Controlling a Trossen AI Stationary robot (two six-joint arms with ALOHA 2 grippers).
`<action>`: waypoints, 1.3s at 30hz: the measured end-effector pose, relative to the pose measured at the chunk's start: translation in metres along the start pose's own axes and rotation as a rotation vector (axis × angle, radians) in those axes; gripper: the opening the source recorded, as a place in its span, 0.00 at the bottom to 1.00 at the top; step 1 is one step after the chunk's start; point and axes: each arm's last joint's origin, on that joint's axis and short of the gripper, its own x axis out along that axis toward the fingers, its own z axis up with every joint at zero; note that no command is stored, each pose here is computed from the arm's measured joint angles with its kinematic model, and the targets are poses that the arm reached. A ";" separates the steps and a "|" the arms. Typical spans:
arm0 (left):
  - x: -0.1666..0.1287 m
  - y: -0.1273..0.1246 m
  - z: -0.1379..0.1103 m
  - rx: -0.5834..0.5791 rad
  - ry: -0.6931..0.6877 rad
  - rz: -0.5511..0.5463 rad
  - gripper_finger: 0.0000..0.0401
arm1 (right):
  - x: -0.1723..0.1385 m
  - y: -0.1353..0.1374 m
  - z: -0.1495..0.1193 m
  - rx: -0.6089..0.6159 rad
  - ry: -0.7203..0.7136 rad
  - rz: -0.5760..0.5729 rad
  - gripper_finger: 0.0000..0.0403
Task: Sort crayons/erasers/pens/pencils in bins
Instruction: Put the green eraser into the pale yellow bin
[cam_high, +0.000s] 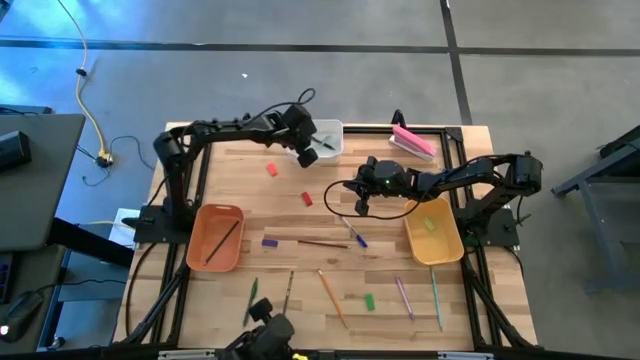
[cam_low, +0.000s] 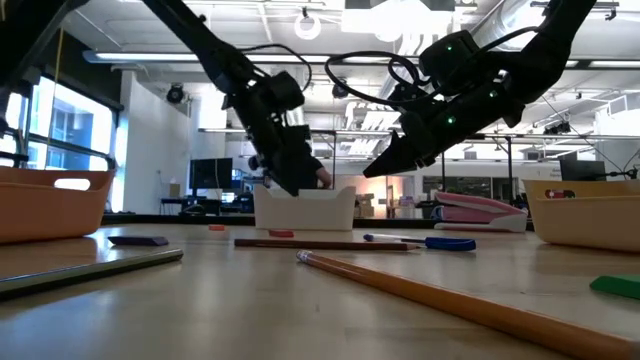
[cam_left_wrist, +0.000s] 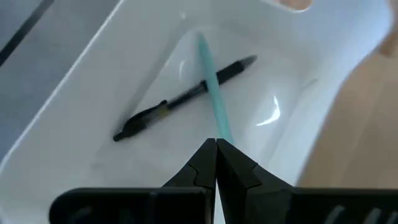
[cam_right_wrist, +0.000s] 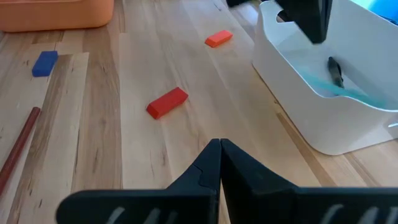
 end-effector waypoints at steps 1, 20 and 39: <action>0.003 0.000 -0.001 0.001 0.008 0.003 0.00 | 0.000 0.000 0.000 0.000 0.000 0.000 0.00; -0.005 -0.005 0.012 0.051 -0.109 0.020 0.00 | 0.000 0.000 0.000 -0.003 -0.001 0.000 0.00; -0.072 -0.064 -0.046 0.139 -0.606 -0.135 0.00 | -0.002 0.015 0.009 -0.008 -0.080 0.019 0.00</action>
